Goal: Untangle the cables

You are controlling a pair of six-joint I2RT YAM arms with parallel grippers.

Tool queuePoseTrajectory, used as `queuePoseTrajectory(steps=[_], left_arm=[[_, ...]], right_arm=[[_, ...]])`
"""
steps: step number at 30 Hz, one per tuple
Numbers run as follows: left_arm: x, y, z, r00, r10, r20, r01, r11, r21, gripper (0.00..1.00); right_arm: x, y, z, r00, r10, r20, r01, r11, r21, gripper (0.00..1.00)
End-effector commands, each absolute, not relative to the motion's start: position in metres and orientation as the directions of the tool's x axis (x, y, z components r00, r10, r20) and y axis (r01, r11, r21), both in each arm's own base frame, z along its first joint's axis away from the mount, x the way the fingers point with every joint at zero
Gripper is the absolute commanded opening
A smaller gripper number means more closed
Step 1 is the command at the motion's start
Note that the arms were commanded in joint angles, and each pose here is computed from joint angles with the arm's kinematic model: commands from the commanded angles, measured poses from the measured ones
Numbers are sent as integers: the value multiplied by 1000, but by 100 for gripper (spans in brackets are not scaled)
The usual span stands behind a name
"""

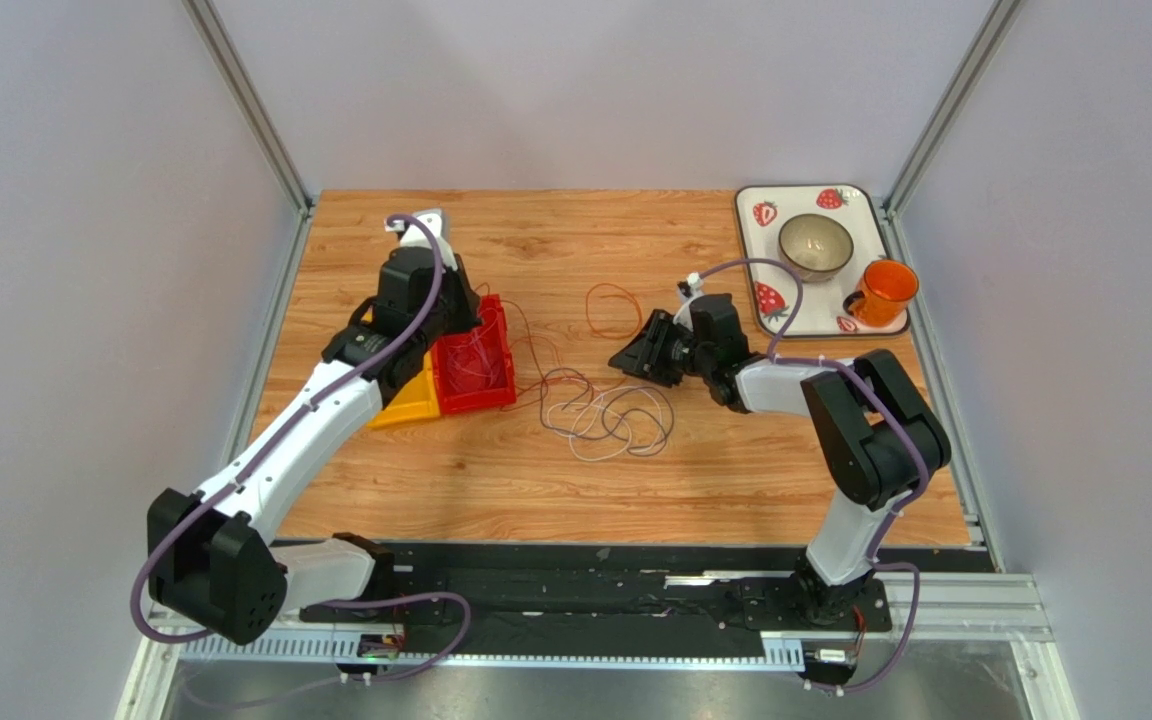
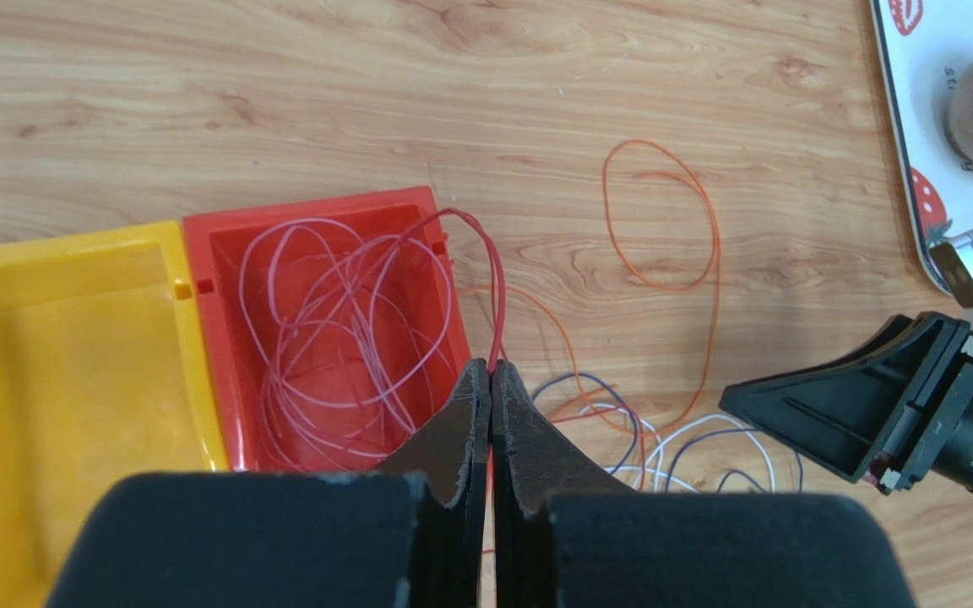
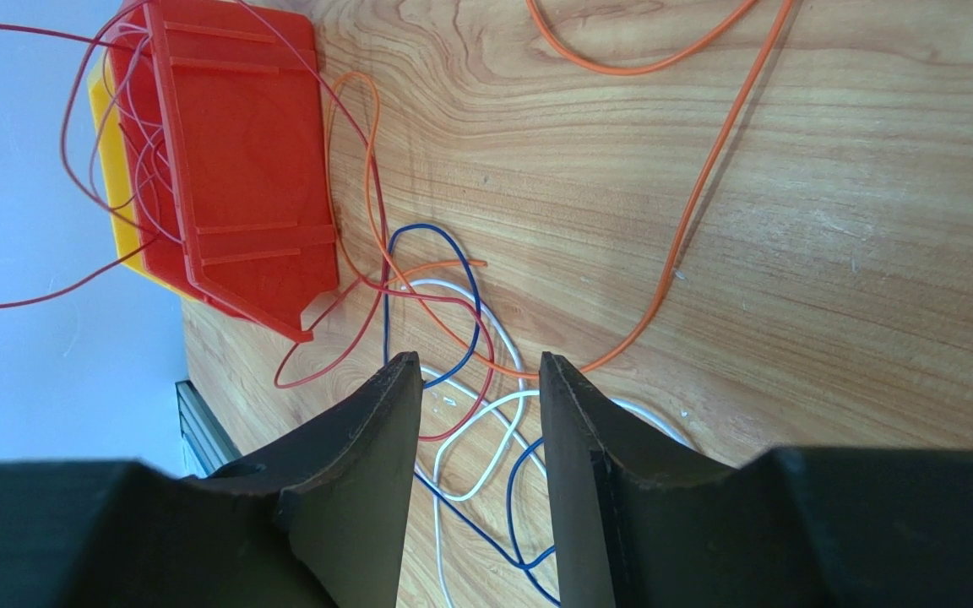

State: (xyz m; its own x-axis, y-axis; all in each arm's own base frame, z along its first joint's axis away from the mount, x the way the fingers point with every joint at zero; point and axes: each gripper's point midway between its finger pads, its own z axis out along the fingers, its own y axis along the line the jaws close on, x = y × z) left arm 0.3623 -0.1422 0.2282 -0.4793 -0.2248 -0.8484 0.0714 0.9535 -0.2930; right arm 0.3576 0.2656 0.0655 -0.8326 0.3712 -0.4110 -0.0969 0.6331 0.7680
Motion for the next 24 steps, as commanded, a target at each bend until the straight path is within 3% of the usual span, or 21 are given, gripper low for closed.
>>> queuePoseTrajectory(steps=[1,10,21,23,24], left_arm=[[371,-146,237,-431,-299,-851,64,931,-359,0],[383,-125,189,-484,-231,-844,-46,970,-239,0],[400,-119,109,-648,-198,-735,-115,980,-163,0],[398,-121,107,-670,-193,-717,-108,981,-163,5],[398,-123,110,-668,-194,-719,-100,980,-171,17]], right_arm=[[368,273,78,-819,363,-445,-144,620,771,43],[368,274,78,-820,360,-446,-147,620,771,42],[368,274,78,-821,358,-444,-146,620,771,42],[369,273,78,-821,359,-443,-146,619,771,42],[370,273,79,-820,361,-444,-145,620,771,41]])
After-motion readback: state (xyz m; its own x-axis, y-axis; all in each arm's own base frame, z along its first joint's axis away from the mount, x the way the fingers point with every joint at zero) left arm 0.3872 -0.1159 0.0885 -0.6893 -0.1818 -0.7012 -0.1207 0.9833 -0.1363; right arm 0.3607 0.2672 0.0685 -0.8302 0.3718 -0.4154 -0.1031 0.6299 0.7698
